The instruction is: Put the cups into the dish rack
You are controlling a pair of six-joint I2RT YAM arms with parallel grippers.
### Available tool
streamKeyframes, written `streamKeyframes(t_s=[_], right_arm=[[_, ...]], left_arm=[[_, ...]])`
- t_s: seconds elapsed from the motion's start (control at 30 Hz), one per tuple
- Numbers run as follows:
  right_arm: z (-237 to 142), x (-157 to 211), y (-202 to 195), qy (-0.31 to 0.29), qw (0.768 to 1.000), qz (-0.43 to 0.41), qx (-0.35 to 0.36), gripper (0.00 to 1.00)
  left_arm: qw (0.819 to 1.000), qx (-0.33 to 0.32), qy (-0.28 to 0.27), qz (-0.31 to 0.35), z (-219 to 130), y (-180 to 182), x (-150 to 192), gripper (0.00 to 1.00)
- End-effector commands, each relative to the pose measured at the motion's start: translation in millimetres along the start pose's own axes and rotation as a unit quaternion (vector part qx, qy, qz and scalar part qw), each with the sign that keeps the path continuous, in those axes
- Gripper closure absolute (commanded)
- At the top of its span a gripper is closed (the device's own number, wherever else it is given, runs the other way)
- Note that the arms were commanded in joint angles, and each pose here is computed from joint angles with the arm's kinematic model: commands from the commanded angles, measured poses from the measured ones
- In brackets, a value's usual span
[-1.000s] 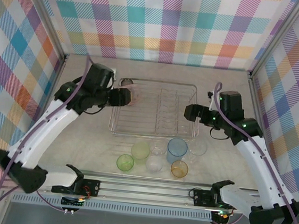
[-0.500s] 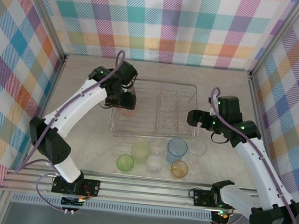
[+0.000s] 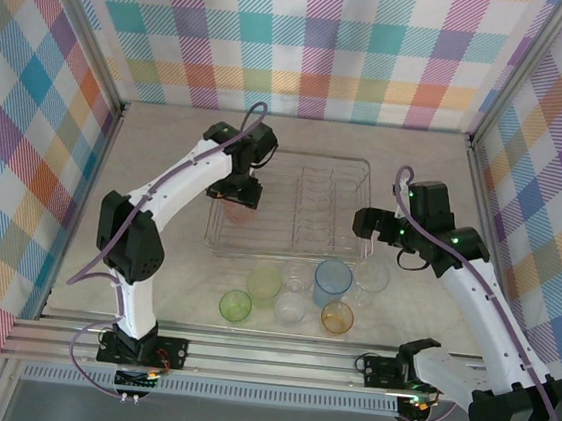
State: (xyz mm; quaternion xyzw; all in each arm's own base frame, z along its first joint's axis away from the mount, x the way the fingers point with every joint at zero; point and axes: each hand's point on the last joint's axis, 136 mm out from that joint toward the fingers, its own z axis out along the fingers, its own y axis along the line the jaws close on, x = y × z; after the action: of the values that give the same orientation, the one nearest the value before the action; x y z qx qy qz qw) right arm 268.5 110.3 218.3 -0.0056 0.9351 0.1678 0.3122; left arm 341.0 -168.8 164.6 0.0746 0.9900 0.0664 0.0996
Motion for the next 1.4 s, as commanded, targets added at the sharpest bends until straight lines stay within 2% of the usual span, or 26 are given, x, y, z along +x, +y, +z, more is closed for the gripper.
streamKeyframes(t_s=[0.0, 0.17, 0.37, 0.53, 0.73, 0.87, 1.0, 1.13, 1.2, 1.23, 1.33, 1.37], right_arm=[[-3, 0, -5, -0.008, 1.0, -0.006, 0.011, 0.01], [-2, 0, -5, -0.004, 1.0, -0.006, 0.011, 0.01], [-1, 2, -8, -0.001, 1.0, -0.007, 0.015, 0.01], [0, 4, -8, 0.0, 1.0, -0.004, 0.016, 0.01], [2, 5, -10, 0.006, 1.0, 0.003, 0.019, 0.01], [3, 7, -18, 0.006, 0.999, 0.025, 0.038, 0.01], [0, 3, -27, -0.025, 0.998, 0.042, 0.042, 0.01], [-10, 5, -47, -0.047, 0.992, 0.08, 0.083, 0.01], [-13, 6, -45, -0.052, 0.994, 0.067, 0.07, 0.01], [-15, 7, -44, -0.052, 0.994, 0.065, 0.067, 0.01], [-16, 12, -39, -0.041, 0.996, 0.059, 0.055, 0.01], [-16, 13, -39, -0.036, 0.996, 0.061, 0.053, 0.02]], left_arm=[[1.0, -0.018, 0.004, 0.015, -2, 9, -4, 1.0], [1.0, -0.014, 0.009, 0.012, 6, 9, -10, 0.99], [1.0, -0.023, 0.018, 0.011, 15, 18, -18, 0.92], [0.999, -0.019, 0.024, 0.011, 21, 19, -21, 0.81], [0.999, -0.02, 0.025, 0.011, 27, 18, -23, 0.63], [0.999, -0.026, 0.017, 0.011, 29, 20, -28, 0.55], [0.999, -0.032, 0.008, 0.005, 32, 21, -32, 0.46], [0.999, -0.036, 0.006, 0.003, 35, 22, -35, 0.36], [0.999, -0.039, 0.005, 0.002, 36, 23, -36, 0.32], [0.999, -0.04, 0.004, 0.002, 37, 23, -37, 0.23], [0.999, -0.039, 0.004, 0.001, 39, 22, -38, 0.12], [0.999, -0.038, 0.005, 0.002, 40, 22, -37, 0.01]])
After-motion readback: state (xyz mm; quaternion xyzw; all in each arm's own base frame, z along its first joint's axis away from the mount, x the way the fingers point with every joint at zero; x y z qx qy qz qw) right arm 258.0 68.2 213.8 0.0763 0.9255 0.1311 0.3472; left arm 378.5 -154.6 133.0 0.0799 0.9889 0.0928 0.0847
